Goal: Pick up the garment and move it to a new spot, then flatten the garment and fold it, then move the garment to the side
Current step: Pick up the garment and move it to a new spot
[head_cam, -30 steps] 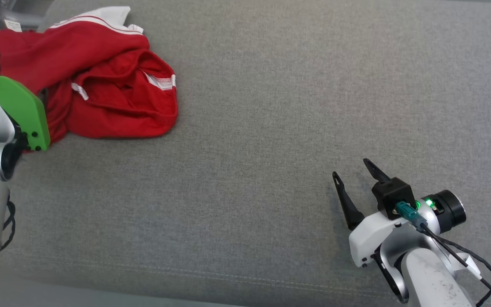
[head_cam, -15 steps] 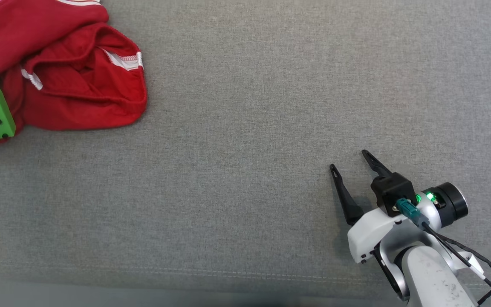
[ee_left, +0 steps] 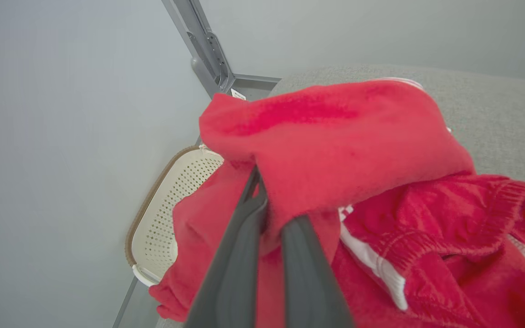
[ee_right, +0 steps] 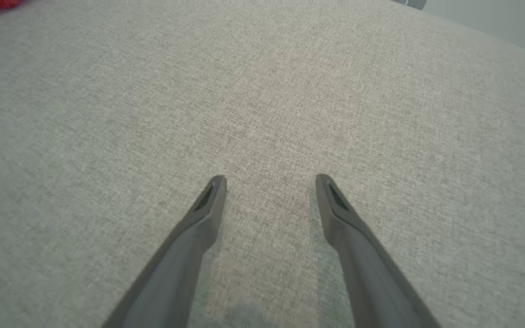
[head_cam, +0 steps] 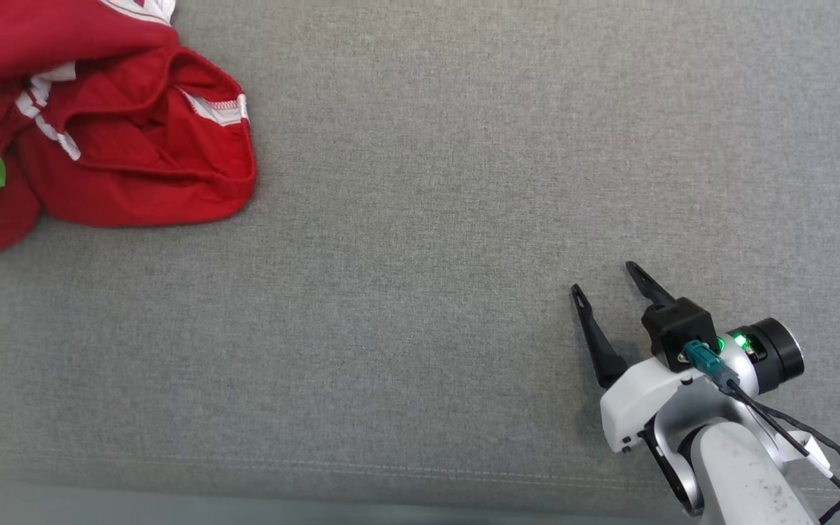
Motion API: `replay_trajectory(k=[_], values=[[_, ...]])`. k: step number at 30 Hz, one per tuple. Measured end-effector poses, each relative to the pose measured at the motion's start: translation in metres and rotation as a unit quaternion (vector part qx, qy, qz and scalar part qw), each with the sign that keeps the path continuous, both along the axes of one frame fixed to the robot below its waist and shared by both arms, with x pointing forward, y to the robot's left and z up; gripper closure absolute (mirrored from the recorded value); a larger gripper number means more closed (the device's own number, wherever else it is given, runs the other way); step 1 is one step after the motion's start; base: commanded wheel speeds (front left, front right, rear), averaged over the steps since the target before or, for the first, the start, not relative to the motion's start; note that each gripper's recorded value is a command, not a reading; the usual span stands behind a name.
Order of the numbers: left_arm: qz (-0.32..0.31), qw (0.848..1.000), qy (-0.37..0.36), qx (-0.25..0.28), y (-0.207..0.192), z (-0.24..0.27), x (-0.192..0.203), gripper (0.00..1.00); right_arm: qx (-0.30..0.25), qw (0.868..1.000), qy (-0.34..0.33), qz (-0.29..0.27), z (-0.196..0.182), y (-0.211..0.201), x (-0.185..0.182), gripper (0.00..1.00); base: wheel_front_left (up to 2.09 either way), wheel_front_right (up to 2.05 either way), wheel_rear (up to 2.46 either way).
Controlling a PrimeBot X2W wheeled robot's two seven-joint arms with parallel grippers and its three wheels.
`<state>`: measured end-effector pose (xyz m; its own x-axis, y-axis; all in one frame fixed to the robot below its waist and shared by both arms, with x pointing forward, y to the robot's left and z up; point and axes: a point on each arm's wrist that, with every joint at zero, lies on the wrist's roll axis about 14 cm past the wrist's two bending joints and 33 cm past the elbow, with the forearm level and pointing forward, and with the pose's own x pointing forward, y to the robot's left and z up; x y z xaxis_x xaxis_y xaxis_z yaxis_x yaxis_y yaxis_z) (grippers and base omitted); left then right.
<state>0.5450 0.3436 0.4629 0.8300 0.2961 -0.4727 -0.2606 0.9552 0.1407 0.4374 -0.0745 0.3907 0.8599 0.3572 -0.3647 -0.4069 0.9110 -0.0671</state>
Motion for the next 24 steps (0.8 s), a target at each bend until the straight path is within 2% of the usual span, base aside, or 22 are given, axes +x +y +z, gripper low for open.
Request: replay_trajectory(k=[6, 11, 18, 24], values=[[-0.032, 0.994, -0.106, 0.015, -0.015, 0.073, 0.015, 1.0, 0.015, 1.0, -0.015, -0.006, 0.015, -0.001, -0.006, 0.0, 0.0, 0.0, 0.0], [-0.094, 0.977, -0.189, 0.016, -0.055, 0.136, 0.024, 1.0, 0.028, 0.999, -0.027, -0.016, 0.029, -0.007, -0.017, 0.0, 0.0, 0.0, 0.0], [-0.215, 0.945, -0.248, -0.018, -0.16, 0.189, 0.019, 1.0, 0.035, 0.998, -0.033, -0.044, 0.041, -0.025, -0.041, 0.0, 0.0, 0.0, 0.0], [-0.332, 0.901, -0.275, -0.043, -0.263, 0.221, 0.006, 1.0, 0.04, 0.995, -0.048, -0.081, 0.054, -0.049, -0.057, 0.0, 0.0, 0.0, 0.0]])
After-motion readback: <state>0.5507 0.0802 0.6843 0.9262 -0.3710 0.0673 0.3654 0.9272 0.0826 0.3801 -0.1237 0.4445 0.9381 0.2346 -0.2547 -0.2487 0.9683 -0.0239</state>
